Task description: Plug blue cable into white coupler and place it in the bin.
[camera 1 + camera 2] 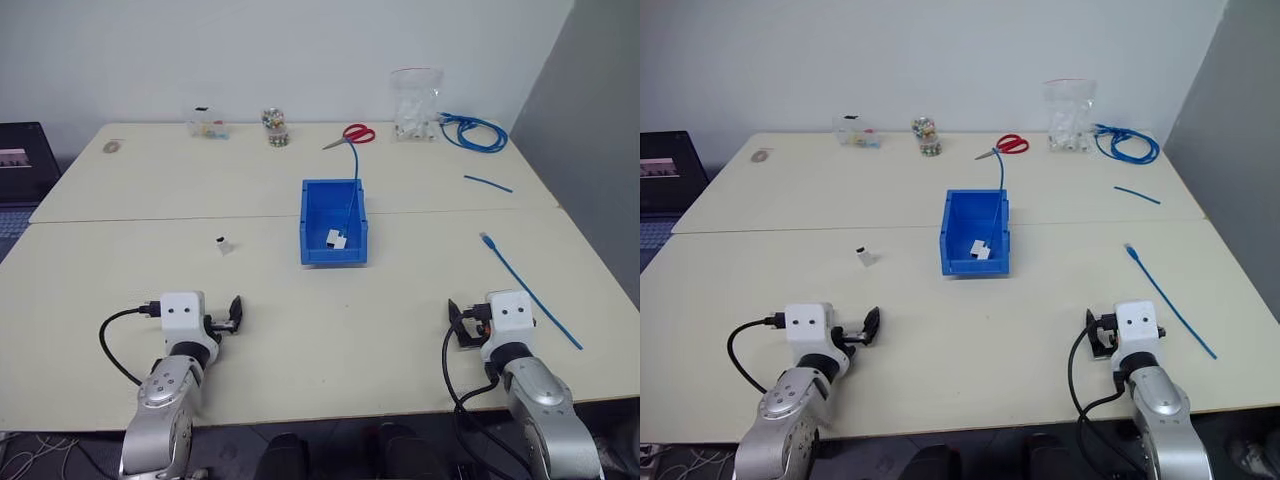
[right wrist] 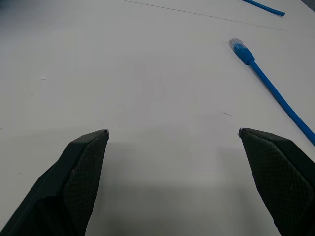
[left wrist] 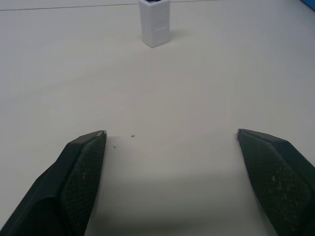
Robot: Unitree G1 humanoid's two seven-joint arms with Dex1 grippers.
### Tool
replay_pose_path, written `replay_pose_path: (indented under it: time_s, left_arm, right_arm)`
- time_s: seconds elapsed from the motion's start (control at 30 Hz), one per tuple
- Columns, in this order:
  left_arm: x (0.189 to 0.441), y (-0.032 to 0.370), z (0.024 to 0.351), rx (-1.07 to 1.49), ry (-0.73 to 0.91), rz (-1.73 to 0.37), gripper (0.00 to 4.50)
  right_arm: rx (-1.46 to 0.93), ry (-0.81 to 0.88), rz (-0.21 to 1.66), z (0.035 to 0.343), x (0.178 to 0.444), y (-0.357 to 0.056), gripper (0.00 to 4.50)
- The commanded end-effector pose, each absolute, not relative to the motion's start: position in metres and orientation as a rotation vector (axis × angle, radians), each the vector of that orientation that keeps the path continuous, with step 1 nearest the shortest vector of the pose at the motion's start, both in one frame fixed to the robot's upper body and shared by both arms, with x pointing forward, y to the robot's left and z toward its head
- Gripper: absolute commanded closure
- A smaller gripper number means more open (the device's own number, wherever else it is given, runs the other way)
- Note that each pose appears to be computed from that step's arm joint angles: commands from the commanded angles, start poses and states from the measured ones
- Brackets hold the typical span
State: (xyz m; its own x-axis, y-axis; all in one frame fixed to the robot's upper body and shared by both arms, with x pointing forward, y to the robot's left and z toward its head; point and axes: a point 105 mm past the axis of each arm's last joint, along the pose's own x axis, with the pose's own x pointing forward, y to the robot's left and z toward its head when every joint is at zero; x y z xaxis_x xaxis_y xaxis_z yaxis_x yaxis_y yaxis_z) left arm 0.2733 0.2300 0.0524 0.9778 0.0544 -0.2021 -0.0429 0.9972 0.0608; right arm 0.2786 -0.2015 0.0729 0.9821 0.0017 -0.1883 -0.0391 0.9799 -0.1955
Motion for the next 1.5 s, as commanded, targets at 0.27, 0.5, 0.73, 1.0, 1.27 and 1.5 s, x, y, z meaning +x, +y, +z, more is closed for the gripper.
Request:
replay_pose_path:
  time_s: [0.27,0.5,0.73,1.0,1.27,1.5]
  left_arm:
    - [0.266,0.232,0.046,0.105,0.217,0.097,0.07]
    - [0.270,0.220,0.050,0.092,0.197,0.050,0.07]
    - [0.270,0.216,0.048,0.064,0.197,0.045,0.07]
    - [0.269,0.212,0.050,0.065,0.192,0.038,0.07]
    - [0.282,0.133,0.093,0.161,0.089,-0.542,0.07]
    - [0.289,0.053,0.119,0.265,0.018,-1.103,0.07]
  right_arm:
    - [-0.199,0.108,0.074,0.085,0.290,-0.191,0.02]
    - [-0.206,0.094,0.078,0.087,0.293,-0.190,0.02]
    - [-0.201,0.092,0.061,0.088,0.292,-0.192,0.02]
    - [-0.217,0.094,0.050,0.088,0.293,-0.199,0.02]
    - [-0.326,0.141,0.055,0.105,0.288,-0.238,0.02]
    - [-0.299,0.209,0.088,0.117,0.308,-0.285,0.02]
